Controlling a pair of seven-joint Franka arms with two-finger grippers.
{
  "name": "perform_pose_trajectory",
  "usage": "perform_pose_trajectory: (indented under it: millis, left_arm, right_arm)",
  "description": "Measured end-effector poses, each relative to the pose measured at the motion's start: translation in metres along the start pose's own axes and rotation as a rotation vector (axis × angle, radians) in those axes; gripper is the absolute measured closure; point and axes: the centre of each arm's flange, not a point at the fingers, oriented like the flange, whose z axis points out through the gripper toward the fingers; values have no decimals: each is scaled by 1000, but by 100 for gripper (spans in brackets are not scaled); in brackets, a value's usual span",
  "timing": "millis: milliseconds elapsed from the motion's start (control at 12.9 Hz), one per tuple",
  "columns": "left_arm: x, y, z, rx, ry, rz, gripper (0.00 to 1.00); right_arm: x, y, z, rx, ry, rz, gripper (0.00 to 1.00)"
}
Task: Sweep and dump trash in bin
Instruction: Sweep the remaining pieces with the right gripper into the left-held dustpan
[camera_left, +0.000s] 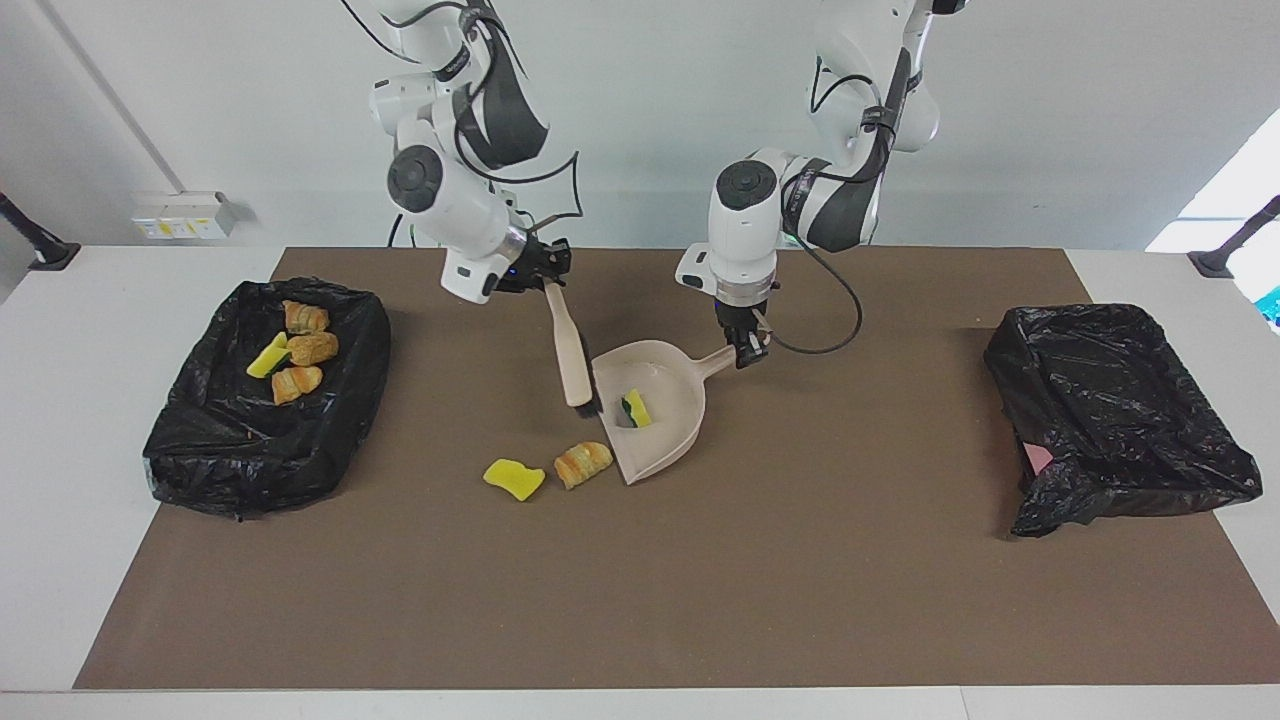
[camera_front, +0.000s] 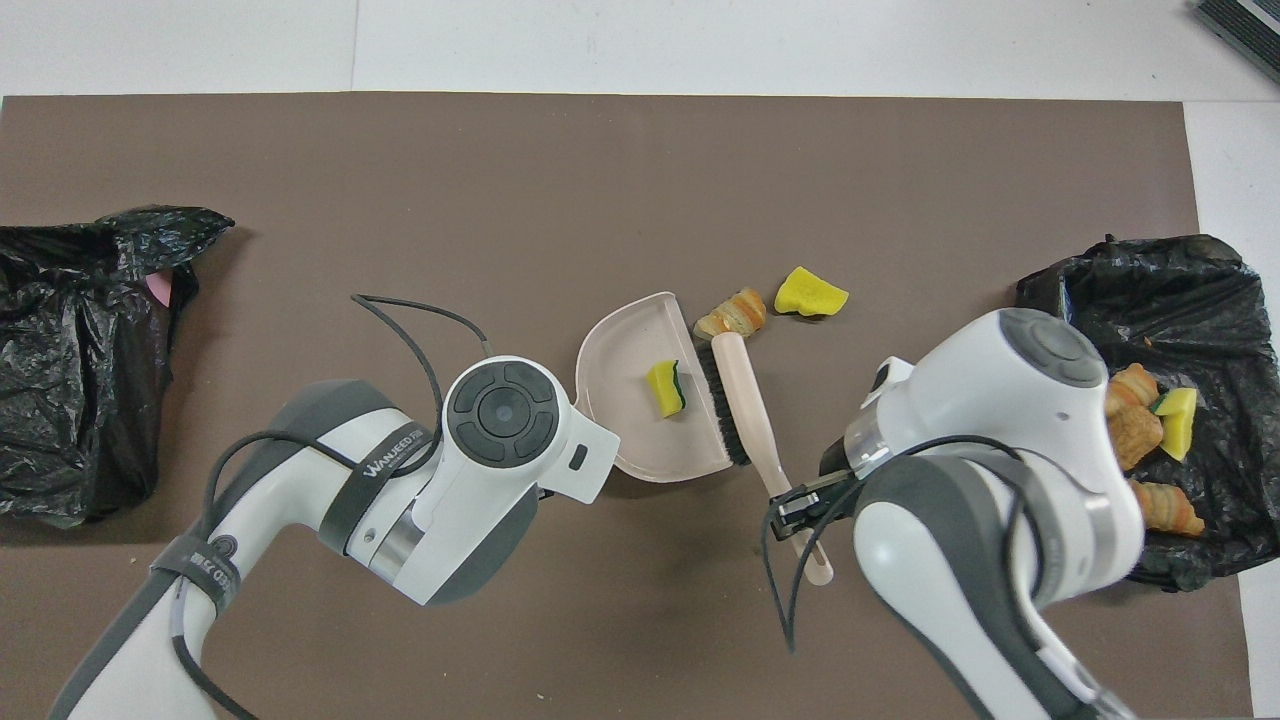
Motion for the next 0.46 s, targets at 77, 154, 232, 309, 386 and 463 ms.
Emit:
perform_pose_trajectory:
  millis: [77,154,232,309,386,463]
  left_arm:
    - [-2,-3,1,1,1,-7,69]
    - [-4,-5,1,1,1,-10,69]
    - [-4,-5,1,1,2,-11,69]
    - [-4,-5,1,1,1,-11,69]
    - [-4,-4,1,0,0,-10,69]
    - [-3,-4,2,-1,-1,-9,69]
  right_arm:
    - [0,18,-11,-95,16,3,74]
    - [6,28,-9,-168,23,-4,74]
    - [19,36,1,-242,23,-23,74]
    - [35,47,15,-347,10,-59,74]
    - [54,60,31,-450,-6,-99,74]
    - [74,71,51,-501,-12,-132,74]
